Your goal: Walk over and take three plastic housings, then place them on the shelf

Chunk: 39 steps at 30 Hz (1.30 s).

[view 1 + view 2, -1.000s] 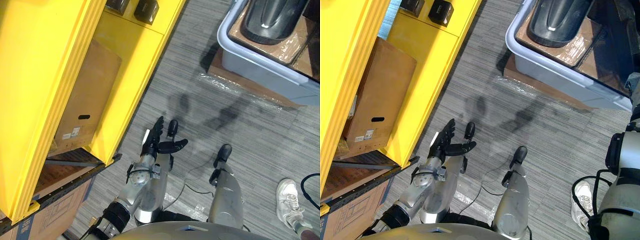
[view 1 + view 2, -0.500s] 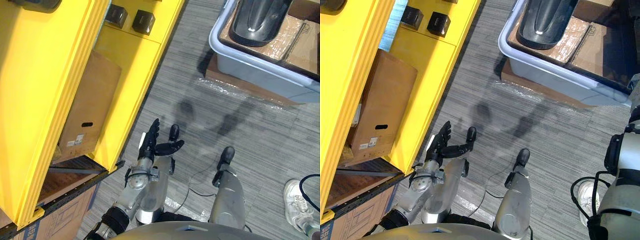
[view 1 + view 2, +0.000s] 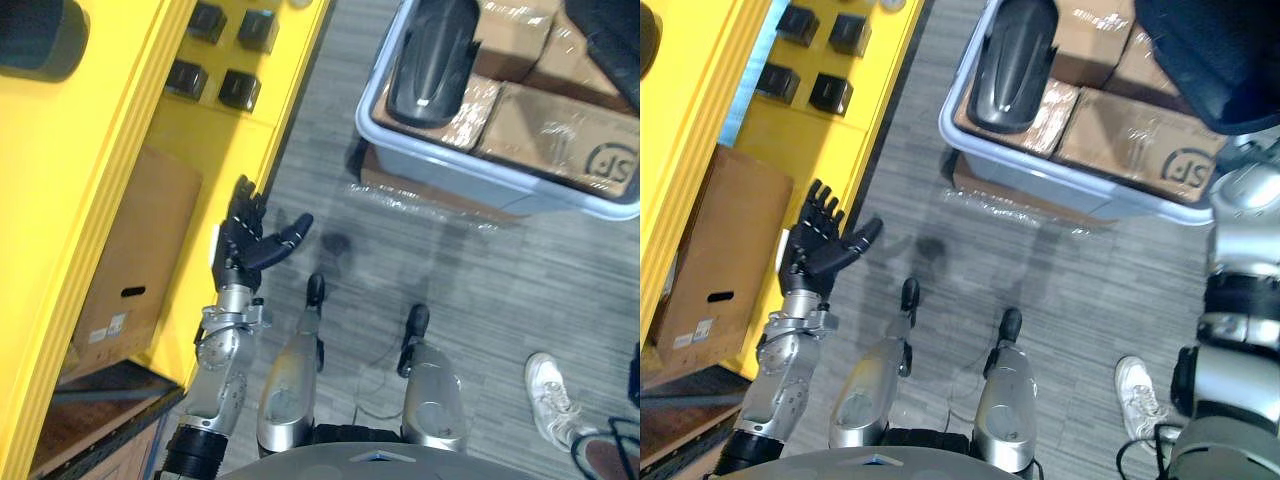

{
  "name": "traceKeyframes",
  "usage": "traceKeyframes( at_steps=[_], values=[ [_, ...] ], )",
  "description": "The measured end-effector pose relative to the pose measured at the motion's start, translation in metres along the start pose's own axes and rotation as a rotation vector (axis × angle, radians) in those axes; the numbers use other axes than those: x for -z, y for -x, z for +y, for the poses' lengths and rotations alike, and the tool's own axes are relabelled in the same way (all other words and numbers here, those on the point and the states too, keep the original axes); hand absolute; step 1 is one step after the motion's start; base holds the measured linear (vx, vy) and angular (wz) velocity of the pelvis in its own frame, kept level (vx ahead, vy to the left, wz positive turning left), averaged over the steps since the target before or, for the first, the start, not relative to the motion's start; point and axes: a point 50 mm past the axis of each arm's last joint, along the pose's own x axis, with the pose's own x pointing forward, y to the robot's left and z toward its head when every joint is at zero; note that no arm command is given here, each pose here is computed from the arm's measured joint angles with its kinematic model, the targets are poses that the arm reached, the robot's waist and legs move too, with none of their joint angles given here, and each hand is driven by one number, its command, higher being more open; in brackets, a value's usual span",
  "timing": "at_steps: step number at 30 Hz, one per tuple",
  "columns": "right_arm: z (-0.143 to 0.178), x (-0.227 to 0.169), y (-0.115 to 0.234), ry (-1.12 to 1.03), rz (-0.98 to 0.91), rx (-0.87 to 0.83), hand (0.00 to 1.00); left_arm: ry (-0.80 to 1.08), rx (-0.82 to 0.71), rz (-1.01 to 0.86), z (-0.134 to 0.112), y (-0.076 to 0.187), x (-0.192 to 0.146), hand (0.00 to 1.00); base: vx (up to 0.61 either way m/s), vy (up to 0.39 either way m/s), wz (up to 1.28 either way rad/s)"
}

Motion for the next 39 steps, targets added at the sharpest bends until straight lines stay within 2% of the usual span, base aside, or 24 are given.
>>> traceKeyframes(
  at_steps=[4, 6, 10, 13, 16, 20, 28, 39],
  values=[
    [0.018, 0.0, 0.048, -0.005, -0.061, -0.087, 0.0, 0.102, 0.141, -0.021, -0.012, -0.006, -0.01, 1.0, 0.06, -0.018, -0.12],
    [0.021, 0.0, 0.059, 0.004, -0.069, -0.105, 0.0, 0.177, 0.182, 0.032, -0.017, -0.004, -0.004, 1.0, 0.07, -0.005, -0.17],
    [0.025, -0.01, 0.065, -0.009, -0.139, -0.121, 0.0, 0.356, 0.204, 0.175, -0.024, -0.001, 0.01, 1.0, 0.06, -0.007, -0.19],
    [0.029, -0.03, 0.07, -0.044, -0.245, -0.141, 0.0, 0.562, 0.225, 0.299, -0.035, 0.002, 0.021, 1.0, 0.04, -0.009, -0.22],
    [0.039, -0.05, 0.084, -0.116, -0.327, -0.181, 0.0, 0.68, 0.281, 0.389, -0.055, 0.003, 0.03, 1.0, 0.01, -0.003, -0.16],
    [0.059, -0.062, 0.111, -0.219, -0.323, -0.273, 0.0, 0.728, 0.307, 0.444, -0.071, 0.002, 0.04, 1.0, -0.03, -0.001, -0.04],
    [0.077, -0.069, 0.173, -0.316, -0.28, -0.458, 0.0, 0.879, 0.254, 0.448, -0.07, 0.0, 0.043, 1.0, -0.06, 0.0, -0.05],
    [0.087, -0.076, 0.214, -0.42, -0.243, -0.597, 0.0, 1.009, 0.199, 0.365, -0.074, -0.015, 0.037, 1.0, -0.01, -0.001, -0.03]
  ],
)
